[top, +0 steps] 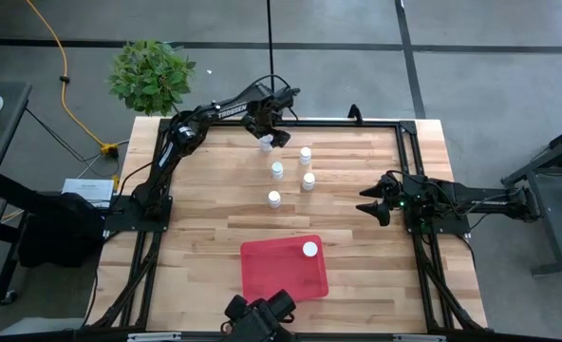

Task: Pick and place pill bottles into a basket
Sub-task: Put the white pill bottle into the red bin

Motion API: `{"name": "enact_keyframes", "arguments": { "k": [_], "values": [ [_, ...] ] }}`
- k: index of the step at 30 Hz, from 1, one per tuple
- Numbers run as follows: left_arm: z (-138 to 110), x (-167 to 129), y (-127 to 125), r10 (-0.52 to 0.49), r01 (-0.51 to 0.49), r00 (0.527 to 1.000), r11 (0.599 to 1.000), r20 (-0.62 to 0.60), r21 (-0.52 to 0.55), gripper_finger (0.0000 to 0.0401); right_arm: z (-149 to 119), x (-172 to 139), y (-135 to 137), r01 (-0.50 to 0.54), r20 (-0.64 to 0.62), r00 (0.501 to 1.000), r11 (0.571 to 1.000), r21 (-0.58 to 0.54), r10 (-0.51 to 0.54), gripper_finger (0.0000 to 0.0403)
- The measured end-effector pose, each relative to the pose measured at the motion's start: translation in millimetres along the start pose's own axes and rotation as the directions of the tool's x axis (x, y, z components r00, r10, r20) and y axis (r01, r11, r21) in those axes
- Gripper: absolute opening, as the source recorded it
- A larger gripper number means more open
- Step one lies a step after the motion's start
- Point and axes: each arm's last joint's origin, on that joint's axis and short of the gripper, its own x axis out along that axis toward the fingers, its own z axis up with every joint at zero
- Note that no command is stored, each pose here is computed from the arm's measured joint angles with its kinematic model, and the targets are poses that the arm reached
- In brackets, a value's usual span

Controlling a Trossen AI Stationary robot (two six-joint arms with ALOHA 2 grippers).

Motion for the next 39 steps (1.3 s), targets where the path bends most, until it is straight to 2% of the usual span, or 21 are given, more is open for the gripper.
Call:
{"name": "enact_keyframes", "arguments": {
  "k": [13,16,25,29,39],
  "values": [
    [-0.5,0.1,0.3,0.005,-0.005,1.000,1.000,-0.004,0.026,0.0360,0.0,0.0,0.0,0.000,0.000,1.000,1.000,0.000,0.000,0.0312],
    [-0.4,-0.1,0.4,0.005,-0.004,1.000,1.000,-0.004,0.025,0.0343,0.0,0.0,0.0,0.000,0.000,1.000,1.000,0.000,0.000,0.0312],
    [-0.3,0.1,0.2,0.000,0.000,1.000,0.999,-0.003,0.033,0.0247,-0.1,0.0,-0.1,0.001,-0.001,1.000,1.000,0.000,-0.001,0.0312],
    [-0.3,0.1,0.3,0.000,0.000,1.000,0.999,-0.004,0.036,0.0217,-0.5,-0.1,-0.3,0.004,-0.005,1.000,1.000,0.000,-0.004,0.0312],
    [-0.6,0.0,-0.3,-0.020,0.021,1.000,0.998,-0.012,0.052,0.0216,-0.6,0.0,-0.4,0.004,-0.006,1.000,1.000,0.000,-0.004,0.0312]
  ]
}}
